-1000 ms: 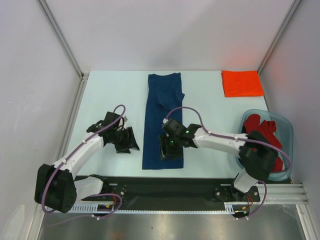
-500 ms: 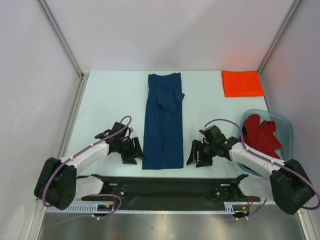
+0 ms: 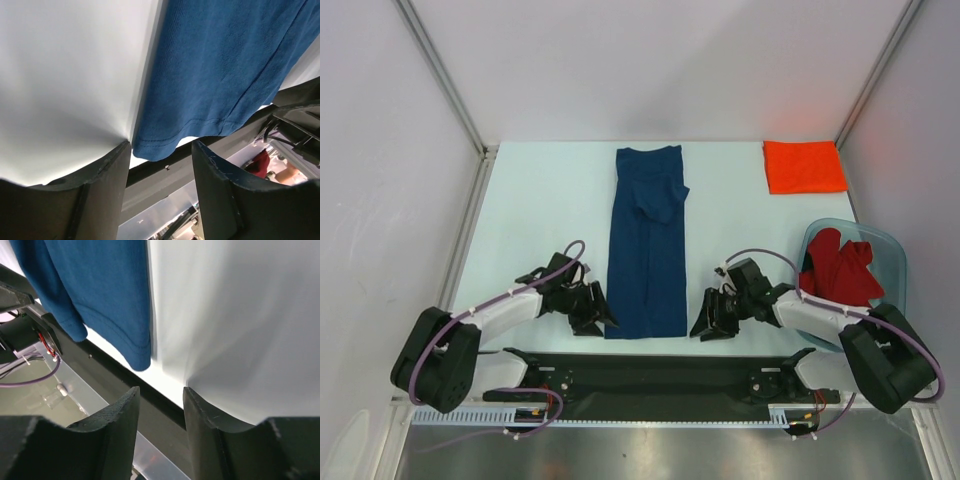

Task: Fold and stack the t-shirts
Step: Fold the tshirt

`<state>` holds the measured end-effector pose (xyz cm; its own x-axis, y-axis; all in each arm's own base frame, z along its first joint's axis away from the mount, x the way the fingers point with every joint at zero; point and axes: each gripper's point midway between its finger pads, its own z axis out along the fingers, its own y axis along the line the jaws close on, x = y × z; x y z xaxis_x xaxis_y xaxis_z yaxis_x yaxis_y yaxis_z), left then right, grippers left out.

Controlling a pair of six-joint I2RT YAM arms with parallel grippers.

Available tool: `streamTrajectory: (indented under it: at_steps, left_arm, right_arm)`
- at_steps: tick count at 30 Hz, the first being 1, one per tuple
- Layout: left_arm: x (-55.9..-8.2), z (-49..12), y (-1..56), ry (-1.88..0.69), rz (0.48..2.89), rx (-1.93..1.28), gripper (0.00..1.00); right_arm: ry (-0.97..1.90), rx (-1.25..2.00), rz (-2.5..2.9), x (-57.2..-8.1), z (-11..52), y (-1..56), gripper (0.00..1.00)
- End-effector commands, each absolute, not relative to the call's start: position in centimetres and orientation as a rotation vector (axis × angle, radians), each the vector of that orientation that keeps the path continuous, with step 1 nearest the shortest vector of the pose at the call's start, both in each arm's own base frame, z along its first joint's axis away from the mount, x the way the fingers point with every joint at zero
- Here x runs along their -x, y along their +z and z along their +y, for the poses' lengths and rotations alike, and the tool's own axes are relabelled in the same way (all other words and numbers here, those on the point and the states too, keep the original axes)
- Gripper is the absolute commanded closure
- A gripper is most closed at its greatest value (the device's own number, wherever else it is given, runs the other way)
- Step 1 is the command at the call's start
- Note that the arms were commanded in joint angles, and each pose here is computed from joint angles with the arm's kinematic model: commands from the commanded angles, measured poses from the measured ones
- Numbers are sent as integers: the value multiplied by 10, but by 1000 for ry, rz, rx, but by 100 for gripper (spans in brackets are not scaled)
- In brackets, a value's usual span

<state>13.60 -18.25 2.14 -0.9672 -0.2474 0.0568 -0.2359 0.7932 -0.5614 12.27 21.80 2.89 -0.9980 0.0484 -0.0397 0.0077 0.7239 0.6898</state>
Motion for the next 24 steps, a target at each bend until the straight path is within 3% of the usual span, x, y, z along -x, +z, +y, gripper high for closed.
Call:
streamTrajectory:
  at_steps: [1, 18, 24]
  left_arm:
    - [-135, -176, 7, -840, 2969, 445, 41]
    - [-117, -156, -15, -646, 3079, 539, 48]
    - [-117, -154, -21, -603, 3112, 515, 60]
  right_arm:
    - [1201, -55, 2819, -136, 229, 33, 55]
    - [1180, -109, 2877, -139, 239, 19, 50]
    - [1130, -116, 2902, -139, 243, 13, 51]
